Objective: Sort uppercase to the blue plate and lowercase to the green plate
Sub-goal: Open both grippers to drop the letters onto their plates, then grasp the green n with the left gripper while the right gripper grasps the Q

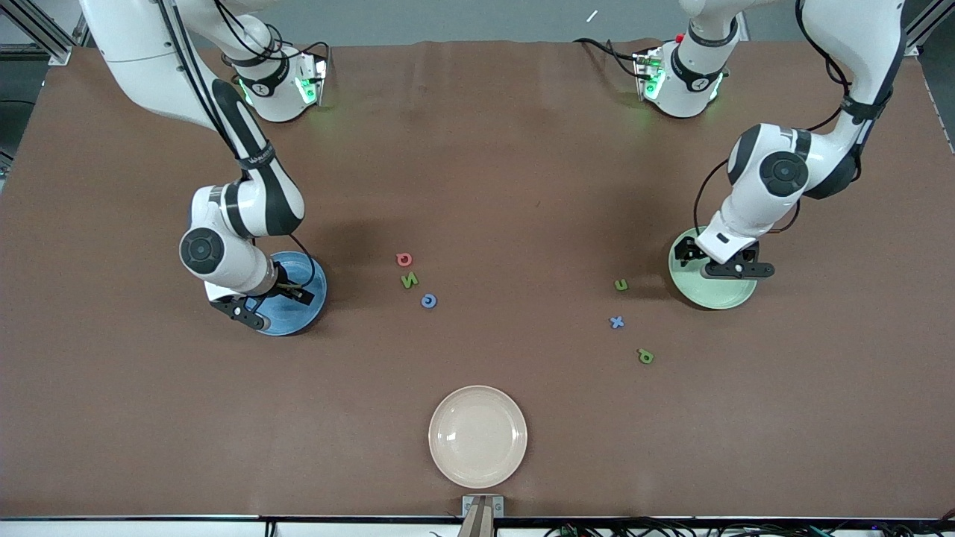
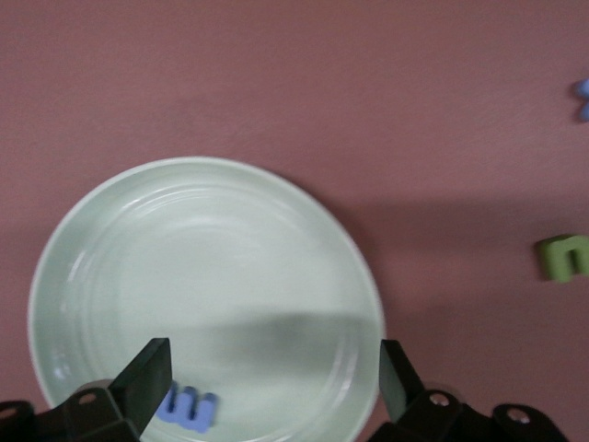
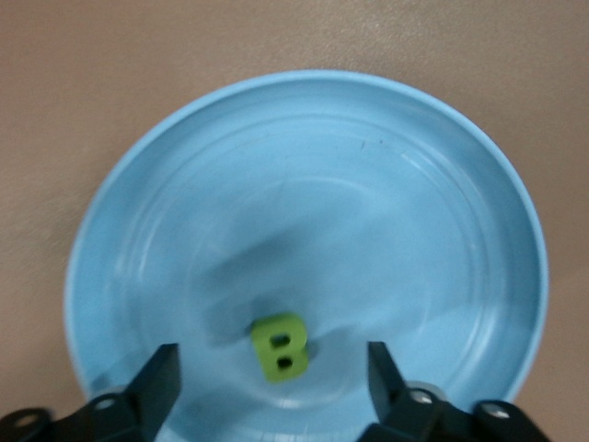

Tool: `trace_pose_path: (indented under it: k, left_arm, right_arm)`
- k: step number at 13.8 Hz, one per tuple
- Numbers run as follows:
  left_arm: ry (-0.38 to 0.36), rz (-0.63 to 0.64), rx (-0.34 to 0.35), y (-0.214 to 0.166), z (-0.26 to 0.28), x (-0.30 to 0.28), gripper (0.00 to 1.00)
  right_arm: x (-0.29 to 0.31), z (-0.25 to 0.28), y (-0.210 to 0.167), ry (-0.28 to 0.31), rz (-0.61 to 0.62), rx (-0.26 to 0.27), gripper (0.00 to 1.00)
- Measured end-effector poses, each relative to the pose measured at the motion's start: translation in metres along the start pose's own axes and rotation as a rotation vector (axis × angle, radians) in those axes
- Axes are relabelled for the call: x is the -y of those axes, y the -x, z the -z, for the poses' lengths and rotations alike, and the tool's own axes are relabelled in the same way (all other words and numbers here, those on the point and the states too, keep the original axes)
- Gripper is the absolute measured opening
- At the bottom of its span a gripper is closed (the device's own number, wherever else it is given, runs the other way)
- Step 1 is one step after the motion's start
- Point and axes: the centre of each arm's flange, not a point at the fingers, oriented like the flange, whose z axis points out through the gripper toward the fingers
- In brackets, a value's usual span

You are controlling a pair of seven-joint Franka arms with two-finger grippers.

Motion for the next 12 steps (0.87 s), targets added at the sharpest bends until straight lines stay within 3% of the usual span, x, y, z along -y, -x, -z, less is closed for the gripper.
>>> trace_pose_path:
  k: [2, 5, 8, 12]
  left_arm:
    - [0.008, 0.066, 0.008, -0.01, 0.008, -0.027, 1.0]
    - [0.045, 0.18, 0.032, -0.026, 0.005, -0.072, 1.0]
    - [0.085, 0.256, 0.069, -0.035, -0.015, -0.117, 1.0]
    - [0.089, 0.247, 0.111, -0.029, -0.039, -0.136, 0.99]
  right_arm:
    - [0.017, 0.03, 0.0, 0.011, -0.022, 0.035, 1.0]
    - [0.06, 0.047, 0.03, 0.005, -0.055, 0.027, 1.0]
    - [0.12, 0.045, 0.088, -0.006, 0.059, -0.012, 1.0]
    - [0.176, 0.034, 0.155, -0.045, 0.262, -0.079, 1.0]
